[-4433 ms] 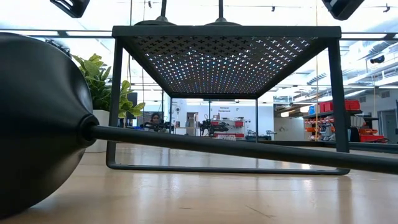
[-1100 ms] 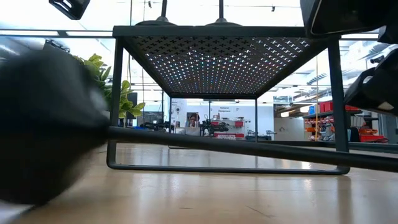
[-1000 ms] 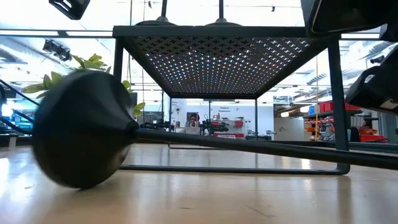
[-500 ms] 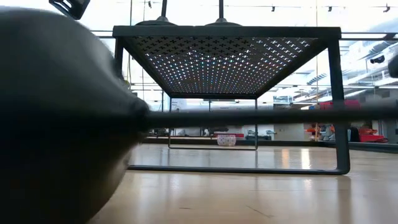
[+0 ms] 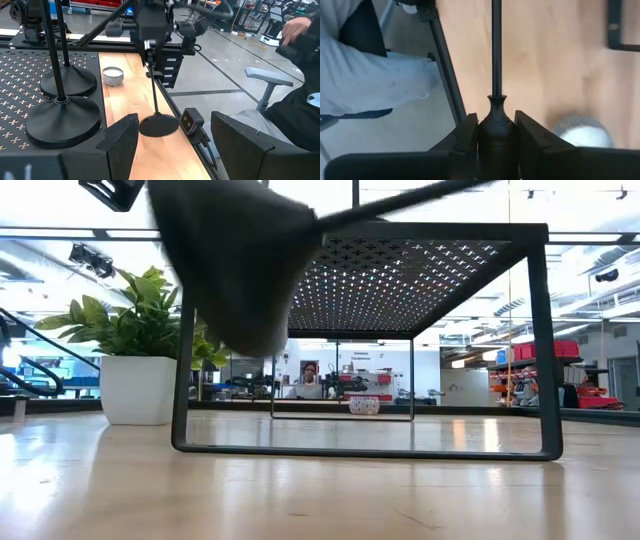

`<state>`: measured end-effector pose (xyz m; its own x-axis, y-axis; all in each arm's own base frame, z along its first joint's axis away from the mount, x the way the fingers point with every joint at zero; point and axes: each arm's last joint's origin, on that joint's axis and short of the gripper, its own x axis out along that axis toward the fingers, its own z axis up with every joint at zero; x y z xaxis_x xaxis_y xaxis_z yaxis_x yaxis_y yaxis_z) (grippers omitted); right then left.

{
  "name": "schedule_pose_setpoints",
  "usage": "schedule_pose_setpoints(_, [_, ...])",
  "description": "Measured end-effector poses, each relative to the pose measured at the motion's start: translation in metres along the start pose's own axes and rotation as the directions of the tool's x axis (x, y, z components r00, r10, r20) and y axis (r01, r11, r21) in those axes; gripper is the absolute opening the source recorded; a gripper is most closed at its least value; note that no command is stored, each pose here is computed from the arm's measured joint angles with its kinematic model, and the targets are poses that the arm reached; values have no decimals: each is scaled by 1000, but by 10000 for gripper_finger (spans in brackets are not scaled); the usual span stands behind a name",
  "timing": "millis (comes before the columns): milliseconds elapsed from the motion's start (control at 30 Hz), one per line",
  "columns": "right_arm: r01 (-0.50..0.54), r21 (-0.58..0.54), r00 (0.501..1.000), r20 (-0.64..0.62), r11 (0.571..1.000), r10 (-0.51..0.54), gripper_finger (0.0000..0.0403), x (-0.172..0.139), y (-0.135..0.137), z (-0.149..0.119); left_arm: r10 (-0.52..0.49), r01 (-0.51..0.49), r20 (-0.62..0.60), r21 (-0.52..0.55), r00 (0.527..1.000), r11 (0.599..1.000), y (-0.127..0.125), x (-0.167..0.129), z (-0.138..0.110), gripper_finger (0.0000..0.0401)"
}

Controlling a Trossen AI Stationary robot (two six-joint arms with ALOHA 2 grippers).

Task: Pick & Place candle stick holders
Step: Put the black candlestick on the shelf

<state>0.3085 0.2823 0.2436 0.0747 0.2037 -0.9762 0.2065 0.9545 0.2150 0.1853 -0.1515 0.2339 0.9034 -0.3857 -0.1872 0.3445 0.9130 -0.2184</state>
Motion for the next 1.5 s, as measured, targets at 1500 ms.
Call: schedule_pose_setpoints(1500, [-173,267,984,9,948,177,88,-166,-33,-16,-44,44,-6,-5,999,999,-17,-6,-5,248])
